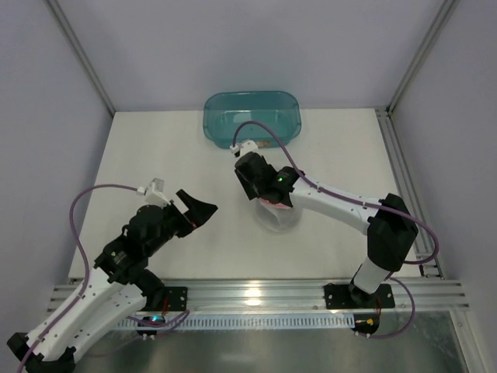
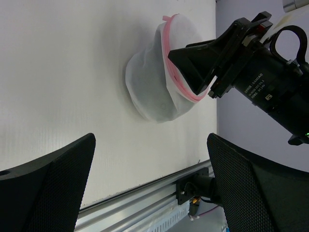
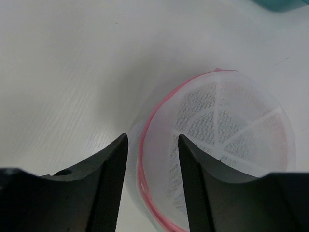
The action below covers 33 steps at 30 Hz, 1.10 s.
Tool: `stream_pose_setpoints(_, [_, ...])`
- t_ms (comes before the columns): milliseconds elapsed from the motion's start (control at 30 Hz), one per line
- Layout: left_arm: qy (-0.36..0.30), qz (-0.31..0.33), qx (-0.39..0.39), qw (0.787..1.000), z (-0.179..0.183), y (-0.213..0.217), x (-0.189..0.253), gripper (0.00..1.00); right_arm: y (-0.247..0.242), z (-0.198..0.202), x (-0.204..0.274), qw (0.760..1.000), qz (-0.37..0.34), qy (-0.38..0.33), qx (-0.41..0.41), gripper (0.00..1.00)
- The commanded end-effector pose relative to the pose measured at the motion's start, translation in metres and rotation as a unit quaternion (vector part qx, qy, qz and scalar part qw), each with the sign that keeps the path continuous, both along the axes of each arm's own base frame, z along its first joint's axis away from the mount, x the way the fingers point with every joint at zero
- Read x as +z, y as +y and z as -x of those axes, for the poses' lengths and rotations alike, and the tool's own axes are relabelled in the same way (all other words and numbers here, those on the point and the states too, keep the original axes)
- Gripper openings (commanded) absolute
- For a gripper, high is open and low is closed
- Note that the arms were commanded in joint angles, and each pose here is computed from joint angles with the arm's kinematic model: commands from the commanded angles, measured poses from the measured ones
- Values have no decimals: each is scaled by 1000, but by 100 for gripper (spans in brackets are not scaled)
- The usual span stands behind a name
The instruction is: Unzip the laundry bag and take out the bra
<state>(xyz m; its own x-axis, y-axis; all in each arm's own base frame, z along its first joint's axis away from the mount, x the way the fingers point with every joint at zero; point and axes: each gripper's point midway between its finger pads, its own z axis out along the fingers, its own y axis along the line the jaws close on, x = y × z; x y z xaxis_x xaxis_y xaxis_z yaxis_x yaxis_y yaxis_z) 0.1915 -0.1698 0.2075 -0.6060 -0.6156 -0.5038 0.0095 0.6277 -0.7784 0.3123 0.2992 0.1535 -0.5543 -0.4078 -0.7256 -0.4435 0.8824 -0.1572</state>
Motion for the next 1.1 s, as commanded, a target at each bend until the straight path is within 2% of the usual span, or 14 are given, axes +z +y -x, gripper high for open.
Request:
stream_pose_setpoints(0, [-2,-9,15,1000,-2,7,-4,99,-1,-8,15,1000,0,-22,-18,48])
stream_pose_setpoints(167, [1,-11,15,1000,-2,7,-8,100,-6,-8,9,999,8,-19,-30,29])
stream_pose_setpoints(500, [3,-9,15,1000,-3,5,-9,100,-6,3,2,1000,-1,2,-15,36])
stream_pose_setpoints(733, [9,-11,15,1000,-4,4,-14,99,-3,12,-4,1000,-19,18,-3,36])
stream_pose_setpoints(1033, [12,-11,12,1000,-6,1,-16,100,-2,24,-2,999,-34,24,13,35])
stream_pose_setpoints(1067, [13,-10,11,1000,-6,1,-17,99,-1,23,0,999,-34,21,12,29])
